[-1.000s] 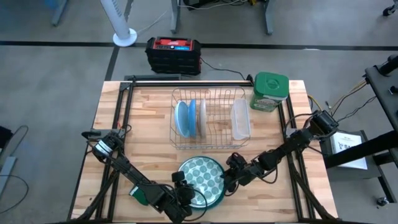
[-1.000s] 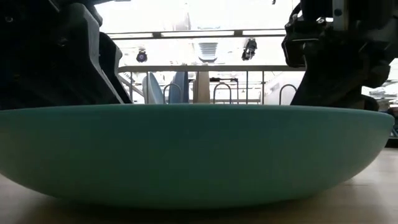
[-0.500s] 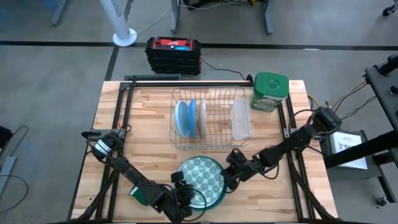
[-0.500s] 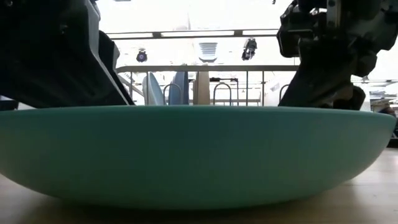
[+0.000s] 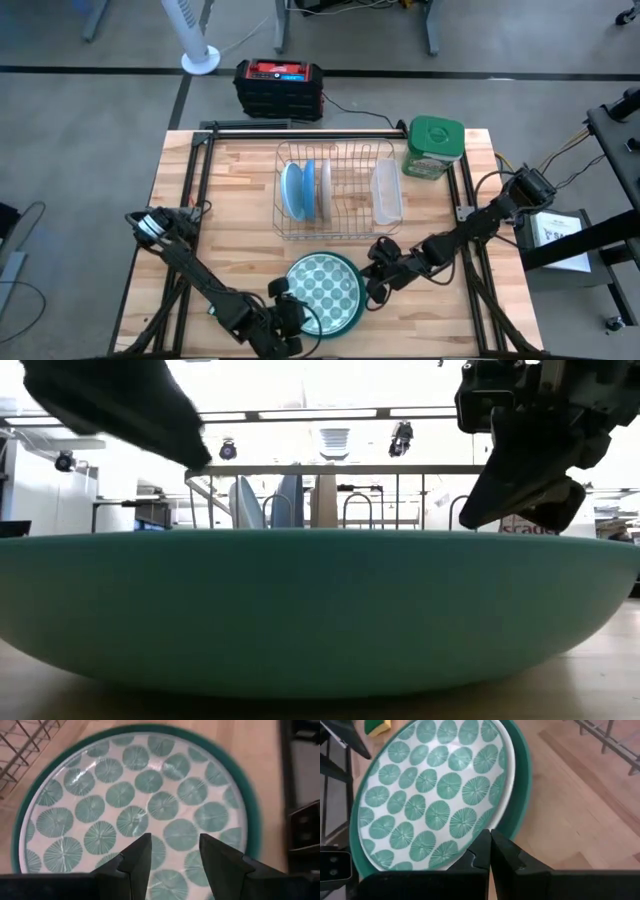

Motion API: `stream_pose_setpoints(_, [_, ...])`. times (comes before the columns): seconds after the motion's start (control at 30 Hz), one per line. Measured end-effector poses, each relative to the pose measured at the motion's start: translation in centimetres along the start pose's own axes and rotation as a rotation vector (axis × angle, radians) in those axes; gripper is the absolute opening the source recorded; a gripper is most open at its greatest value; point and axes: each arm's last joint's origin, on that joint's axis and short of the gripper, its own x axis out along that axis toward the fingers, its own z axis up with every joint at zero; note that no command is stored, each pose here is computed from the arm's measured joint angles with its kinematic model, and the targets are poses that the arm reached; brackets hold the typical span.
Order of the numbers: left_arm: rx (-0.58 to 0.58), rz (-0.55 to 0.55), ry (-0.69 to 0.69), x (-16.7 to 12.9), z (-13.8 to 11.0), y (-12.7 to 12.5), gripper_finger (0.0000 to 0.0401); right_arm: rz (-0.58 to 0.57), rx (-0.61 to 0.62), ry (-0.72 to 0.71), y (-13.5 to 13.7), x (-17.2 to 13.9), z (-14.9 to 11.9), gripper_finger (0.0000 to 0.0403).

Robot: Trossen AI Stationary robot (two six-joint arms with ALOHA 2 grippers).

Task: Sort dishes
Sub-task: Put the green patterned plate in the dish rack

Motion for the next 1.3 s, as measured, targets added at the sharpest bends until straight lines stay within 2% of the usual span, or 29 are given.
stream_pose_setpoints(0.13, [-0.027,-0.011,0.001,-0.8,0.3,0.1,0.0156,-0.003,0.003,-0.008,0.0,0.0,0.0,0.0001])
stream_pose_setpoints(0.27, [-0.048,0.023,0.058,-0.7,-0.2,0.6,0.0156,0.004,0.030,-0.004,0.1,0.0,0.0,0.0001])
stream_pose_setpoints(0.67, [-0.050,0.109,0.112,2.3,-2.6,0.6,0.0156,0.069,0.071,-0.014,0.8,-0.1,-0.1,0.0000])
stream_pose_setpoints(0.97, [-0.074,0.134,0.108,3.8,-3.4,0.5,0.0156,0.067,0.079,-0.011,0.8,-0.1,-0.1,0.0001])
stream_pose_setpoints(1.1, [-0.075,0.141,0.102,4.0,-3.4,0.5,0.0156,0.064,0.061,-0.010,0.8,-0.1,-0.2,0.0023])
stream_pose_setpoints(1.3, [-0.070,0.146,0.099,4.1,-3.4,0.6,0.0156,0.063,0.062,-0.010,0.8,-0.1,-0.2,0.0088])
